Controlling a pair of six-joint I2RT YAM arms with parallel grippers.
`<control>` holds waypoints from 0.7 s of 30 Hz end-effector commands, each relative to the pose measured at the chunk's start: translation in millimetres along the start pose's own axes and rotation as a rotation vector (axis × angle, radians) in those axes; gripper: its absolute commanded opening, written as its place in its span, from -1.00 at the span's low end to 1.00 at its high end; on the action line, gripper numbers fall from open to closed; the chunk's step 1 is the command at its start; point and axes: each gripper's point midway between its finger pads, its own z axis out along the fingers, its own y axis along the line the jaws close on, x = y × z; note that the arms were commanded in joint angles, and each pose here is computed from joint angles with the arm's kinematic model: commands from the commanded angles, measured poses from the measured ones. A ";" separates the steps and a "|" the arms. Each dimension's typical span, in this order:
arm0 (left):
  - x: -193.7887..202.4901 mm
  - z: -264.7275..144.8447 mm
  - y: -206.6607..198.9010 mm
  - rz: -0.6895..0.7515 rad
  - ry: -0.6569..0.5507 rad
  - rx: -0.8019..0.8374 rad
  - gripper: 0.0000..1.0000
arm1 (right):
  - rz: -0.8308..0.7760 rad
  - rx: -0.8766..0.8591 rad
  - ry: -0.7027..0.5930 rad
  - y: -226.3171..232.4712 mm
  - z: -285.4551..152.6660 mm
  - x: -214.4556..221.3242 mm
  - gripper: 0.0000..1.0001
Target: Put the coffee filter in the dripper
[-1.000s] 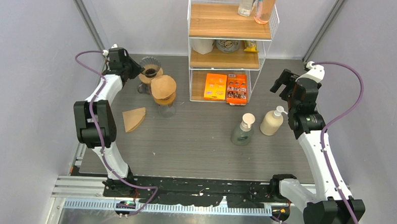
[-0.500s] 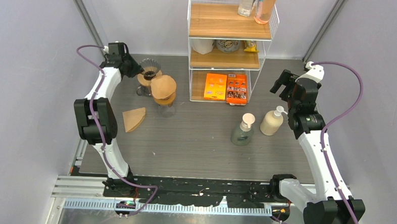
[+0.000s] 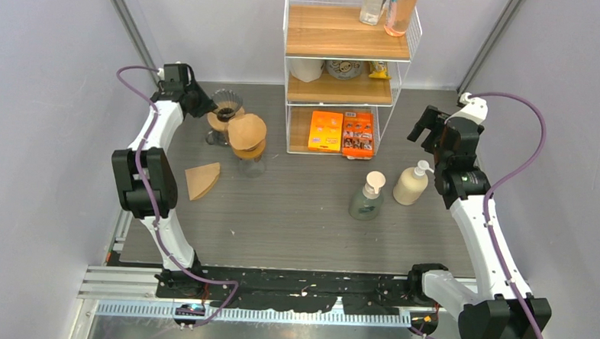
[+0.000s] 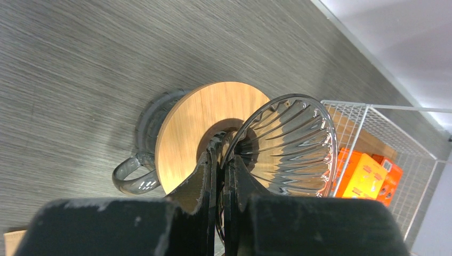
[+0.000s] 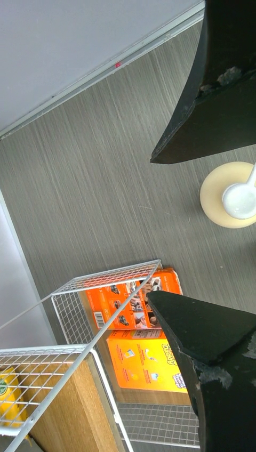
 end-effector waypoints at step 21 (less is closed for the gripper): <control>122.4 -15.1 111.9 0.115 0.503 -0.397 -1.00 | 0.016 -0.017 -0.030 3.7 -0.4 -9.5 0.91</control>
